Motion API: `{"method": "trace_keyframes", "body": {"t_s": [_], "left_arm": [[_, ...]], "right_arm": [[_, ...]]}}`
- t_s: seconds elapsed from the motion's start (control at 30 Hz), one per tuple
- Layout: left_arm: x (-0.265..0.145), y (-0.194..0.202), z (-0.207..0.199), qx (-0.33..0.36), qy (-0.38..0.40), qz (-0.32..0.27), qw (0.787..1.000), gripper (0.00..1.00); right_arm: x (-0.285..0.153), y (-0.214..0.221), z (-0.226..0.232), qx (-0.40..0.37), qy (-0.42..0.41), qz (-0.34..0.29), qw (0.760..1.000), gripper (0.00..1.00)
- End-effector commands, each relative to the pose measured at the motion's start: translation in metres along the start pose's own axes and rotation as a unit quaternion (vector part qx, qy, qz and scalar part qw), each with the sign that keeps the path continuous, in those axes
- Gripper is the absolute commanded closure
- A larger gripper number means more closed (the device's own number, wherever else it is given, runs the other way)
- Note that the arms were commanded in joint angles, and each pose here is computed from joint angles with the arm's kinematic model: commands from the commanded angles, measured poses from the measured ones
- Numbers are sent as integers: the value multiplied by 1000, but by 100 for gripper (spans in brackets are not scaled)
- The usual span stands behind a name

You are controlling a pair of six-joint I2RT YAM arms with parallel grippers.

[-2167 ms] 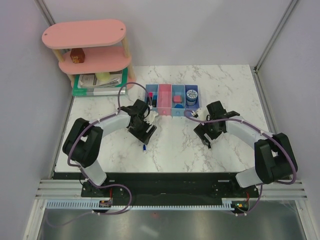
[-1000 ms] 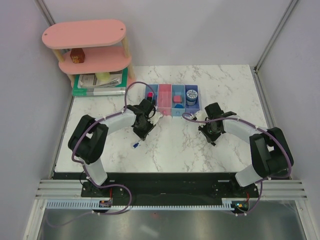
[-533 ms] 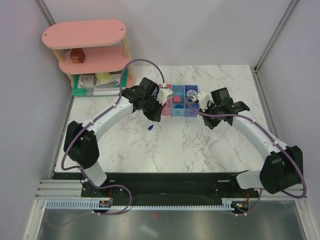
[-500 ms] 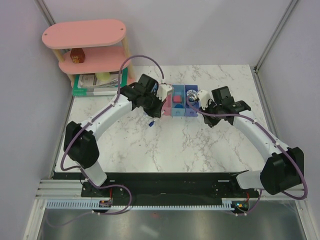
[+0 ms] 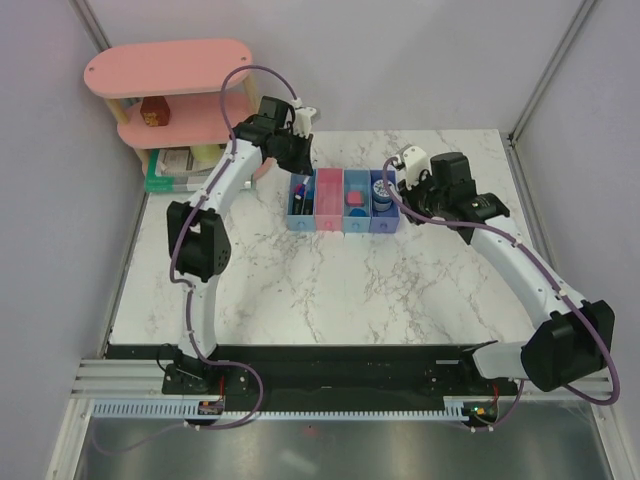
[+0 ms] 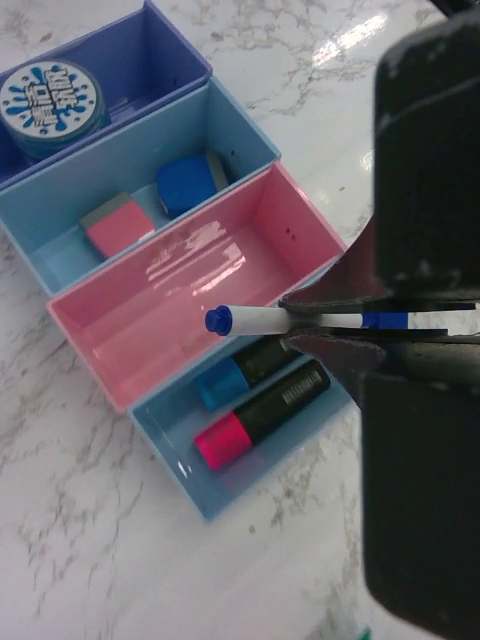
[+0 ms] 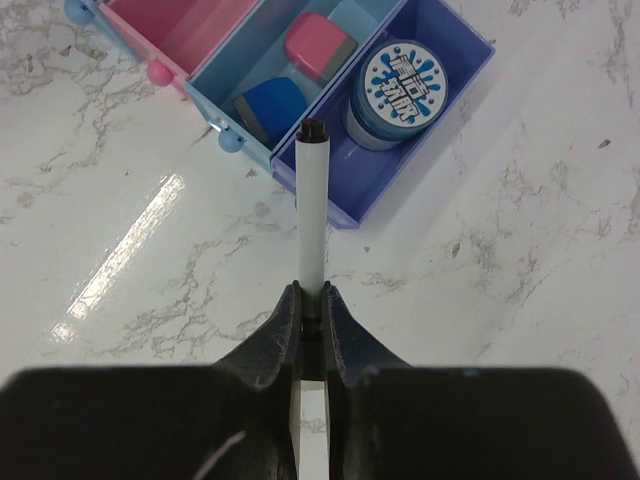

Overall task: Sort the stationery into containers
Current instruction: Place the pen in the storage box.

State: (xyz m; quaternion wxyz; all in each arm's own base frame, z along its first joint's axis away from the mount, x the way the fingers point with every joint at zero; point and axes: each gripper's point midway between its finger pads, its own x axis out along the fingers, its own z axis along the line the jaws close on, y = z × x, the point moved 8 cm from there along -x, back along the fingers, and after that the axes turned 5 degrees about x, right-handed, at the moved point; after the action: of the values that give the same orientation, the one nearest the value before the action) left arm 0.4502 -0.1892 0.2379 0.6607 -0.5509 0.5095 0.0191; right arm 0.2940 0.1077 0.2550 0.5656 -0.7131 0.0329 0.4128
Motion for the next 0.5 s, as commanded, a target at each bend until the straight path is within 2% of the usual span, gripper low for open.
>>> {"method": "trace_keyframes", "body": {"t_s": [0.0, 0.2, 0.47], "left_arm": [[14, -22, -30, -16, 115, -29, 993, 98], [39, -21, -49, -15, 158, -22, 987, 98], [64, -4, -37, -18, 131, 4, 991, 98]], "right_arm": [[2, -30, -5, 3, 8, -58, 998, 100], [8, -30, -6, -2, 4, -55, 998, 100], [12, -48, -4, -1, -22, -73, 997, 100]]}}
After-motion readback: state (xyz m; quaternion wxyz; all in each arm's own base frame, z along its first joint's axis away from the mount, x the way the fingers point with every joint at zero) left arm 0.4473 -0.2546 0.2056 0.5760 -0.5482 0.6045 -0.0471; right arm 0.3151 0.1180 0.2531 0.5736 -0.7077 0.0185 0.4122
